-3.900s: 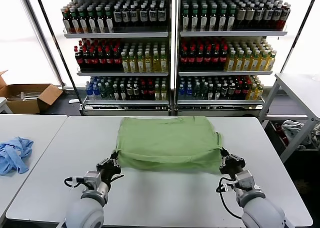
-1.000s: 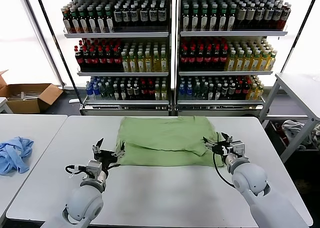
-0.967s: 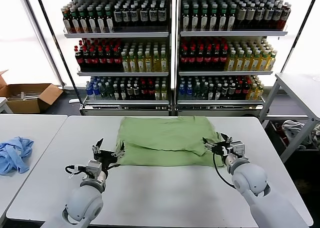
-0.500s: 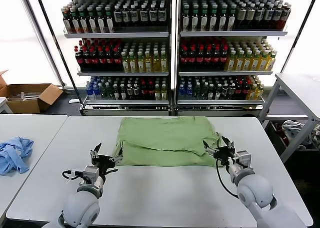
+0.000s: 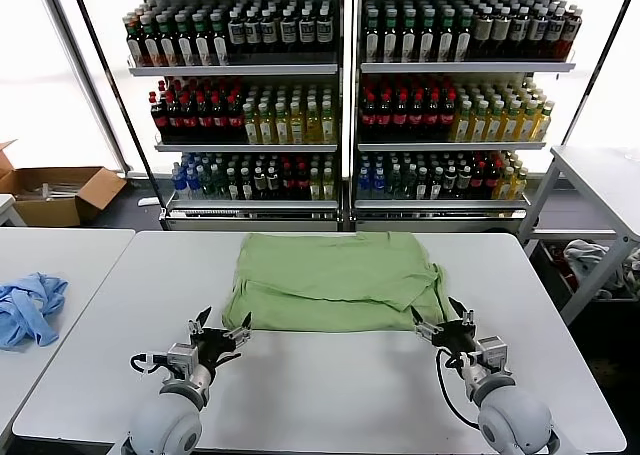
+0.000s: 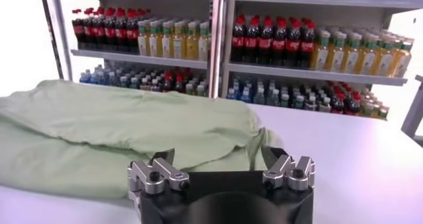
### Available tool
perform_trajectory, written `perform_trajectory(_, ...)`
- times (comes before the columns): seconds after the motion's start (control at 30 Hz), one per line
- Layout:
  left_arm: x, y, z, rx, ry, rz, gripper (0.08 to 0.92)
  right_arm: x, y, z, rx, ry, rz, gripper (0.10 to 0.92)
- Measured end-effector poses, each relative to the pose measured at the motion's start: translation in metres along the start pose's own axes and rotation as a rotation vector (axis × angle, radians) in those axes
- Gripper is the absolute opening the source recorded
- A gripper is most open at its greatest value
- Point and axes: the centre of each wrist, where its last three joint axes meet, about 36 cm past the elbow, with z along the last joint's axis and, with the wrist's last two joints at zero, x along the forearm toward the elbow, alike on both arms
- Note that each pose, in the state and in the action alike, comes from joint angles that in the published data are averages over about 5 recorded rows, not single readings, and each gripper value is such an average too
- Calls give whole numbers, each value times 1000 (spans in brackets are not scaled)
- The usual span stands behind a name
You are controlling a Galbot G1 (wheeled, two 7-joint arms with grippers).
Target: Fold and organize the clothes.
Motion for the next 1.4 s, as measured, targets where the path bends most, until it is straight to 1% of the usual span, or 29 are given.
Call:
perform_trajectory(0.13,-5,0,3,31,20,19,823,0,-3,7,0,9,6,816)
perform_trajectory(0.2,-8,0,4,41,28,26,823,0,-2,9,-1,13,6,793)
perform_trajectory(0.3,-11,1,5,56,37,29,817,0,-1,14,-4,23,4,731)
perform_trajectory(0.4,-15,3,6,66,45,29,779,0,0,20,-8,35,3,651)
perform_trajectory(0.5,-18,4,7,73,52,28,742,0,-1,25,-9,43,4,591)
perform_trajectory(0.77,-25,6,11,84,66,29,708,-3,0,28,-12,45,5,561)
perform_trajectory(0.9,-28,6,13,87,70,32,670,-6,1,30,-10,44,3,547)
perform_trajectory(1.0,-31,6,14,87,72,32,610,-8,1,31,-10,44,0,536)
perform_trajectory(1.23,-33,6,16,85,68,38,410,-10,4,34,-8,39,-2,474)
perform_trajectory(1.33,-33,6,17,78,65,44,323,-10,4,33,-5,36,-3,411)
perform_trajectory(1.4,-32,6,18,70,63,47,271,-10,4,33,-2,33,-4,354)
